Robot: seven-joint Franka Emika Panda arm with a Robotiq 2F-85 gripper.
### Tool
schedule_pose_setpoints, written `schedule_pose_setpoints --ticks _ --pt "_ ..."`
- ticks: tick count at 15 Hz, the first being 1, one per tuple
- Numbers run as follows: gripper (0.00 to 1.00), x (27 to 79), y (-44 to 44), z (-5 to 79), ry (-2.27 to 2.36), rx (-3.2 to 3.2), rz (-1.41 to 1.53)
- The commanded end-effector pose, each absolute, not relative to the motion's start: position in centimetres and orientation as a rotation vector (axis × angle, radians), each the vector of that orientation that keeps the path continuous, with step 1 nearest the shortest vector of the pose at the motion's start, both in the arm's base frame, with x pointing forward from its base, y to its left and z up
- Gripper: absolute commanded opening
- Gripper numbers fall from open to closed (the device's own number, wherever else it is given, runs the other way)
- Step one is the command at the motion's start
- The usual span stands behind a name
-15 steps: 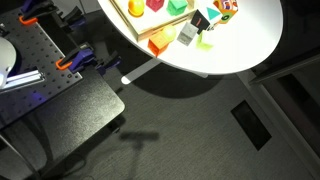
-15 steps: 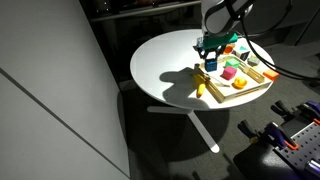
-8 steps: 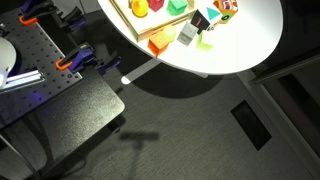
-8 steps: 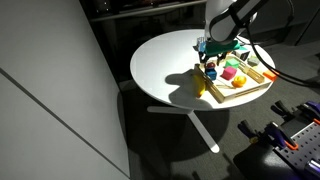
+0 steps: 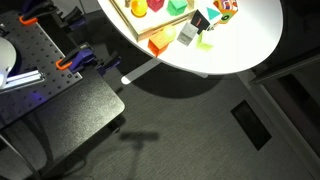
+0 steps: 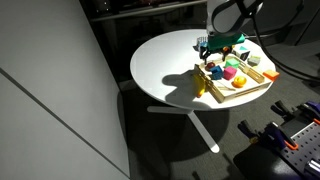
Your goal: Pick up the objects on the left side of the tray and place them in the tray starting with the mulberry pink block then the yellow round fruit and finally the blue block
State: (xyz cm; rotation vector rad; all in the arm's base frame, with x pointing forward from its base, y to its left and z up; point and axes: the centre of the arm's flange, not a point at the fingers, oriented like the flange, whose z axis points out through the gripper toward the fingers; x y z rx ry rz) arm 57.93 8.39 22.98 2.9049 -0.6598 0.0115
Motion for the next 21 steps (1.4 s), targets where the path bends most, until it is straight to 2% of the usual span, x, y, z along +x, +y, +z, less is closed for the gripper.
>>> schedule_pose_setpoints --ticks 1,13,21 --pt "1.0 56.3 8.0 25.9 -0.63 2.891 -0.064" --pt "1.0 53.9 6.7 31.2 -0.161 2.947 -0.331" --pt "1.0 51.7 5.4 35.6 -0.055 3.016 -0.251"
